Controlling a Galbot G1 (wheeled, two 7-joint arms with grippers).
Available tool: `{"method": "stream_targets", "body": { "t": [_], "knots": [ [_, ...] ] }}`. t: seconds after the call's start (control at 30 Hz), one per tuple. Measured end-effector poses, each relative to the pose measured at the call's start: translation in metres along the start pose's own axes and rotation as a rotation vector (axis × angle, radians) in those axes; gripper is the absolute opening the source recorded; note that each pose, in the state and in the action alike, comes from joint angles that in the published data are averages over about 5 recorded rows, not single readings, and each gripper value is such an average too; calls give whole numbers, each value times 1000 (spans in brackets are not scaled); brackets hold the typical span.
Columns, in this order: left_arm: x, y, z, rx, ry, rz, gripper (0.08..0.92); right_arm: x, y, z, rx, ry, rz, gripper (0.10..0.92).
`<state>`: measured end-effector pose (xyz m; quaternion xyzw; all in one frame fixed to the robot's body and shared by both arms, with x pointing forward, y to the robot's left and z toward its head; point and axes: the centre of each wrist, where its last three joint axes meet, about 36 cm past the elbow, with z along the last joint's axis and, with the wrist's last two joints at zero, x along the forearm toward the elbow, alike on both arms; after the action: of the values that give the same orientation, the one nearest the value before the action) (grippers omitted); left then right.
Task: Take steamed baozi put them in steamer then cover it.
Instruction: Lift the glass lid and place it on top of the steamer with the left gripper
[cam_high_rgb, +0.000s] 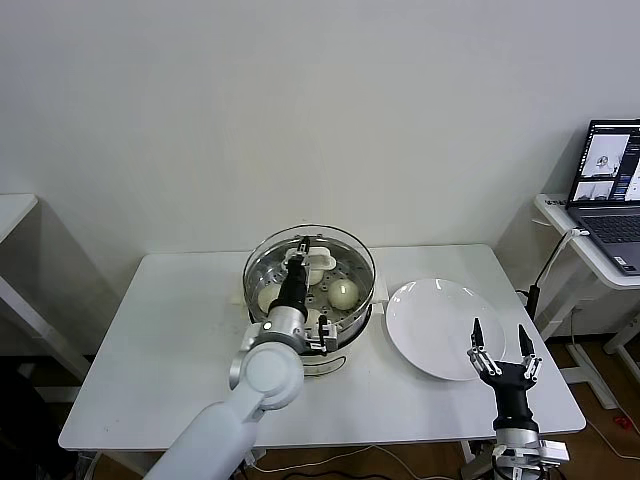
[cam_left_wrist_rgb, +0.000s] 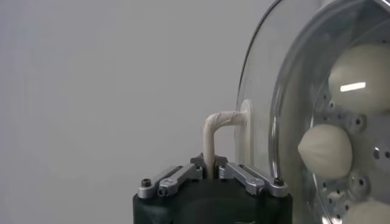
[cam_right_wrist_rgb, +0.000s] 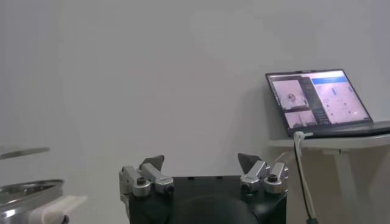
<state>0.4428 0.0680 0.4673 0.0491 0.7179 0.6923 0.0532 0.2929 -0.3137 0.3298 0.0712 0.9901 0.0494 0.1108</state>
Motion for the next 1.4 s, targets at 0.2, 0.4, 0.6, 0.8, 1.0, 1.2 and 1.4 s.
{"method": "stream_targets", "body": {
  "t": [0.2, 0.4, 0.6, 0.8, 1.0, 1.2, 1.4],
  "knots": [
    [-7, -7, -7, -5, 3, 3, 189, 0, -1, -1, 6, -2, 2, 823],
    [-12, -17, -6, -14, 19, 10, 189, -1, -2, 0, 8, -3, 1, 823],
    [-16, -22, -5, -13, 33, 12, 189, -2, -1, 0, 8, -5, -1, 823],
    [-15, -26, -4, -14, 40, 16, 189, -4, -1, 1, 10, -5, -4, 823],
    [-15, -30, -3, -13, 47, 19, 189, -5, 1, 2, 8, -4, -9, 823],
    [-14, -35, -1, -19, 51, 28, 189, -6, 1, 3, 7, -3, -13, 823],
    [-14, -37, 0, -18, 52, 31, 189, -8, 2, 4, 7, -2, -16, 823]
  ]
}}
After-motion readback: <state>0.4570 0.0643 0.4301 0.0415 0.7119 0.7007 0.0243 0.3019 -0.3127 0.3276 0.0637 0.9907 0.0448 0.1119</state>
